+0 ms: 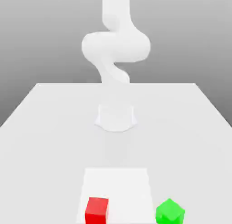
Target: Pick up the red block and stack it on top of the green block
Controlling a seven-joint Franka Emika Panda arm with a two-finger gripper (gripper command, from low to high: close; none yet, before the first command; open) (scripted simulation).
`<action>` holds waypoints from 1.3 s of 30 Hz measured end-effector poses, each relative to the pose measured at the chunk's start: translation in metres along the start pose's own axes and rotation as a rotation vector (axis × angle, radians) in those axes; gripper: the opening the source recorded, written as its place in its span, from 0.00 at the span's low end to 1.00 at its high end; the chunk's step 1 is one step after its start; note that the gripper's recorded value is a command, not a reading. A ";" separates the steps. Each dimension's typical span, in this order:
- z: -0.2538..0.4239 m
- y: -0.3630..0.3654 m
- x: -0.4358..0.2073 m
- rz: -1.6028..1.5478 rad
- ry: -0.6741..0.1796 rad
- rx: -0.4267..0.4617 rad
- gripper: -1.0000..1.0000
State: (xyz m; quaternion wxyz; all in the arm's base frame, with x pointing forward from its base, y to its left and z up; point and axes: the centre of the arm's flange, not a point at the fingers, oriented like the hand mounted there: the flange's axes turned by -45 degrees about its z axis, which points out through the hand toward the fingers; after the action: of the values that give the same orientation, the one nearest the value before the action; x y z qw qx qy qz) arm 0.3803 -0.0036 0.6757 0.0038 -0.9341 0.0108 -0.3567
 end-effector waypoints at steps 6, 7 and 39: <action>0.118 0.010 -0.014 0.021 -0.173 -0.007 0.50; 0.136 0.012 -0.018 0.025 -0.200 -0.008 0.50; 0.460 0.048 -0.262 0.095 -0.728 -0.052 0.00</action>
State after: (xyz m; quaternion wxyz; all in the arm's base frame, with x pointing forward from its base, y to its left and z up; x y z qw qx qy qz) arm 0.4909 -0.0460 0.1579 -0.0001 -0.9981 0.0612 0.0000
